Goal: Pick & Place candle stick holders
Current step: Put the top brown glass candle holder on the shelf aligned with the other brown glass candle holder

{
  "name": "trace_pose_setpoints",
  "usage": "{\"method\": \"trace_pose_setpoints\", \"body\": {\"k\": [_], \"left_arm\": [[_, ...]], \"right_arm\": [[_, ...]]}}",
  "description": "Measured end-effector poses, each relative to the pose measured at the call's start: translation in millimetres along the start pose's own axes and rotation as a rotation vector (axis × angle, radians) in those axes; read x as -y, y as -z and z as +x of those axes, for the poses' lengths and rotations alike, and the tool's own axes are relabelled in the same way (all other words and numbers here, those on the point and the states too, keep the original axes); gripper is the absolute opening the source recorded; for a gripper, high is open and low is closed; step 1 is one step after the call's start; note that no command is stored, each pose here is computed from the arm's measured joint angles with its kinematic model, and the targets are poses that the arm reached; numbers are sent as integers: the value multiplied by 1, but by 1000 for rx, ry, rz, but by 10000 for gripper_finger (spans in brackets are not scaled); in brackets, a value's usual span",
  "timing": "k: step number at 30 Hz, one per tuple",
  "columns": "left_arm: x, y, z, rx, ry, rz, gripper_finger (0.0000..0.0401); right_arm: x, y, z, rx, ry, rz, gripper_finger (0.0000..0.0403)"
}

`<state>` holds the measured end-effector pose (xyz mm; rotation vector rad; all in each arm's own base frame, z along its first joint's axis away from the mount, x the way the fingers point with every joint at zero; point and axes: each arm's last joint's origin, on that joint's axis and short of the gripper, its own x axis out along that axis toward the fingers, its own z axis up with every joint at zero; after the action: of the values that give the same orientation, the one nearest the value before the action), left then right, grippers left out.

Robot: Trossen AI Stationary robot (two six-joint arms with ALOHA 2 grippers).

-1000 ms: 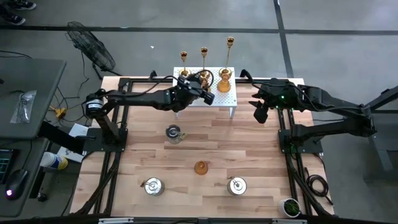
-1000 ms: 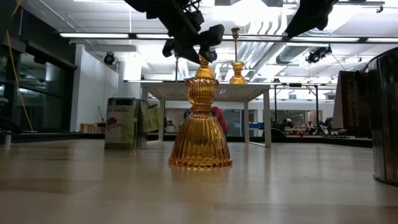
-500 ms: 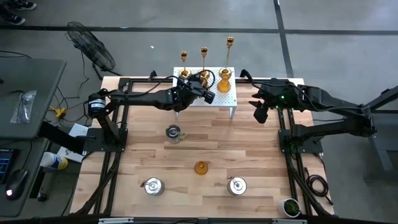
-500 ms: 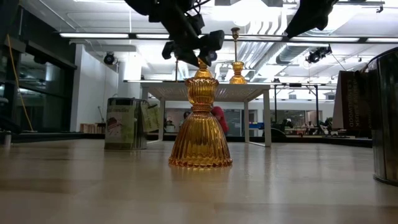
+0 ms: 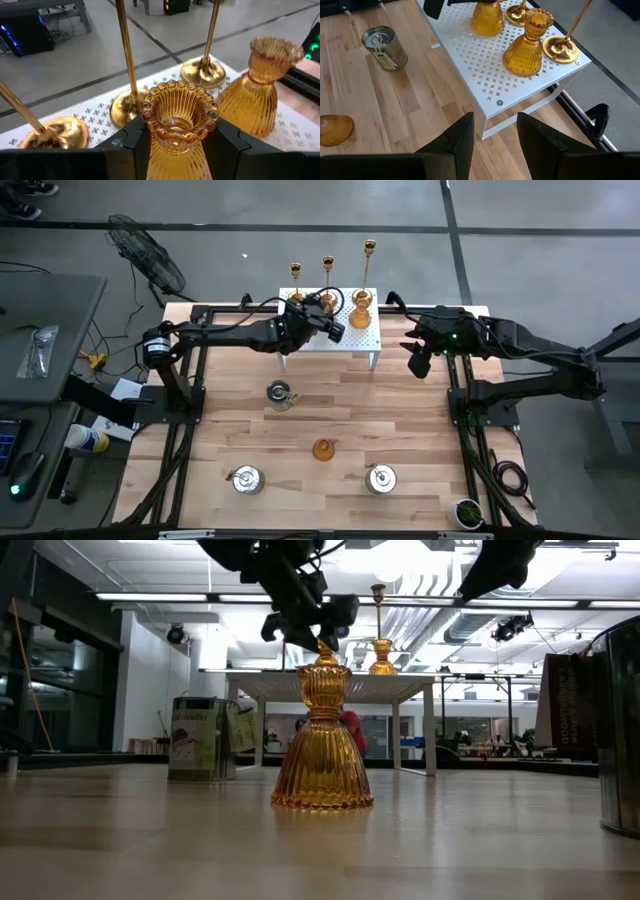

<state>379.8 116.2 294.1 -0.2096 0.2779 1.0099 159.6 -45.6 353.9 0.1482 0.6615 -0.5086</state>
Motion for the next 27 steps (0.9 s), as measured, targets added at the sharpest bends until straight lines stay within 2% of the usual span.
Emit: {"method": "trace_pose_setpoints", "body": {"k": [17,27], "left_arm": [[1,0,0,-3,25,-13,138],[-8,-2,7,-13,9,-35,138]], "right_arm": [[0,0,0,1,0,0,140],[0,-1,0,6,-1,6,140]]}}
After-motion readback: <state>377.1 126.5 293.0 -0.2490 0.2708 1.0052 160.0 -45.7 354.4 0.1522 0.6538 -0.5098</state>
